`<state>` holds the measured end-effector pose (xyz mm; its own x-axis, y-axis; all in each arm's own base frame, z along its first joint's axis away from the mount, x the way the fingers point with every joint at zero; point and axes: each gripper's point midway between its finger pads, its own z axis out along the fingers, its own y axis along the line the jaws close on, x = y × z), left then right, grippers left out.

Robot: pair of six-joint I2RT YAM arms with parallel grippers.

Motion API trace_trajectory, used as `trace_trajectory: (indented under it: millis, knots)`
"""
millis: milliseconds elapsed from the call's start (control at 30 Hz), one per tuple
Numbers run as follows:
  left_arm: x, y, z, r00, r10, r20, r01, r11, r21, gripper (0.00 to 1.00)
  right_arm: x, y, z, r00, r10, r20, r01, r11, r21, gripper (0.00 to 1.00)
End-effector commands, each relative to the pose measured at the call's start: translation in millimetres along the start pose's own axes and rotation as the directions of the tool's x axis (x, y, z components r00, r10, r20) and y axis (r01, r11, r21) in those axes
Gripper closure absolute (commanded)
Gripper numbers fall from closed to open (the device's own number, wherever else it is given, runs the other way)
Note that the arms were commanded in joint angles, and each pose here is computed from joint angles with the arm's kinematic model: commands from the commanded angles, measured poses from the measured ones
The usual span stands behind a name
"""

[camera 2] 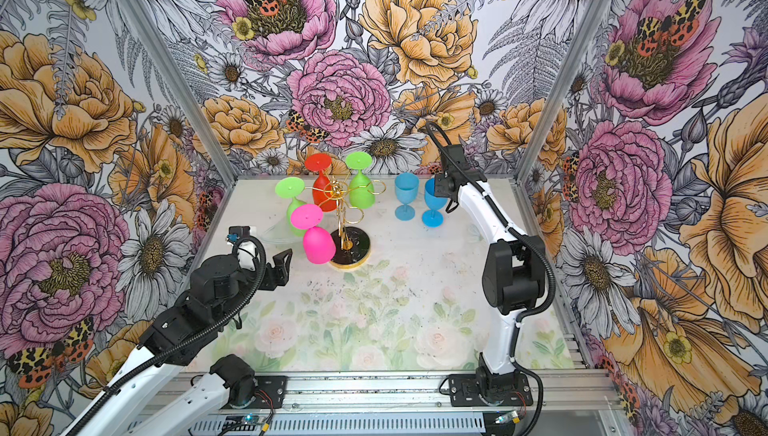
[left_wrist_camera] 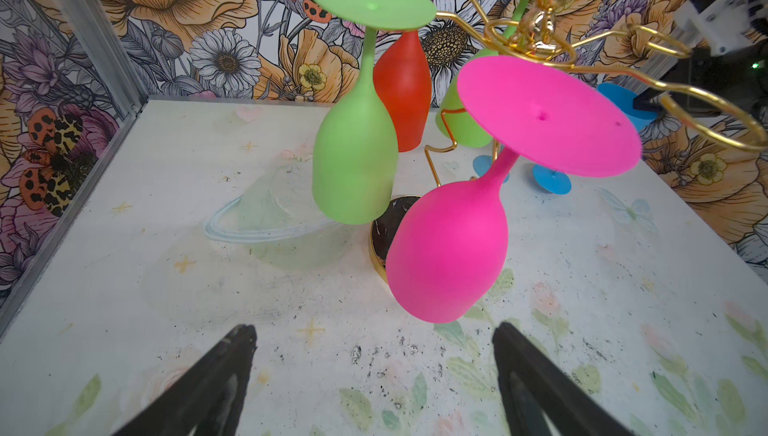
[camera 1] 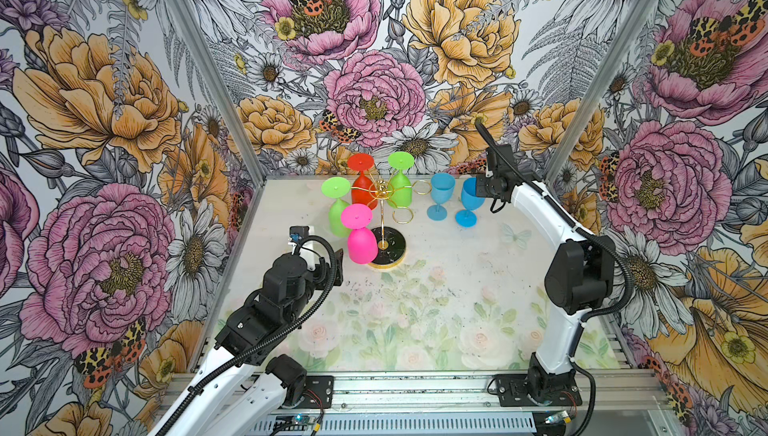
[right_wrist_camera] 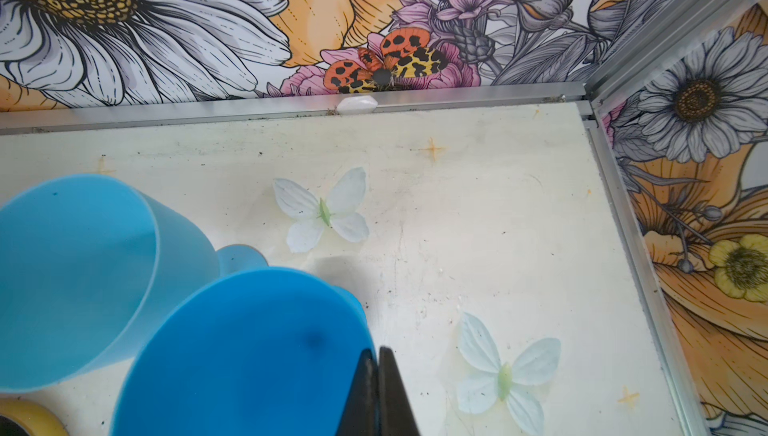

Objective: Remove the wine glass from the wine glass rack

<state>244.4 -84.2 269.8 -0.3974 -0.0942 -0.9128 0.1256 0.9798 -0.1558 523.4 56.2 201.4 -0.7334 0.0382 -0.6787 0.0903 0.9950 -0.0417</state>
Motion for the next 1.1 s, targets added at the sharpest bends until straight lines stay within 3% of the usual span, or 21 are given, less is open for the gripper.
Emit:
trace_trajectory:
  millis: [0, 1067]
  knots:
    - [-2.8, 0.3, 0.6, 0.999, -0.038, 0.019, 0.038, 0.999, 0.018, 0.09, -24.2, -2.2, 1.5, 0.998, 0.027, 0.060, -0.027, 1.000, -0.003, 1.00]
    - [-7.8, 9.0, 3.4, 0.996, -0.080, 0.046, 0.079, 0.997, 0.020, 0.09, -29.7, 5.0, 41.3, 0.999, 0.036, 0.035, -0.036, 0.999, -0.023, 1.00]
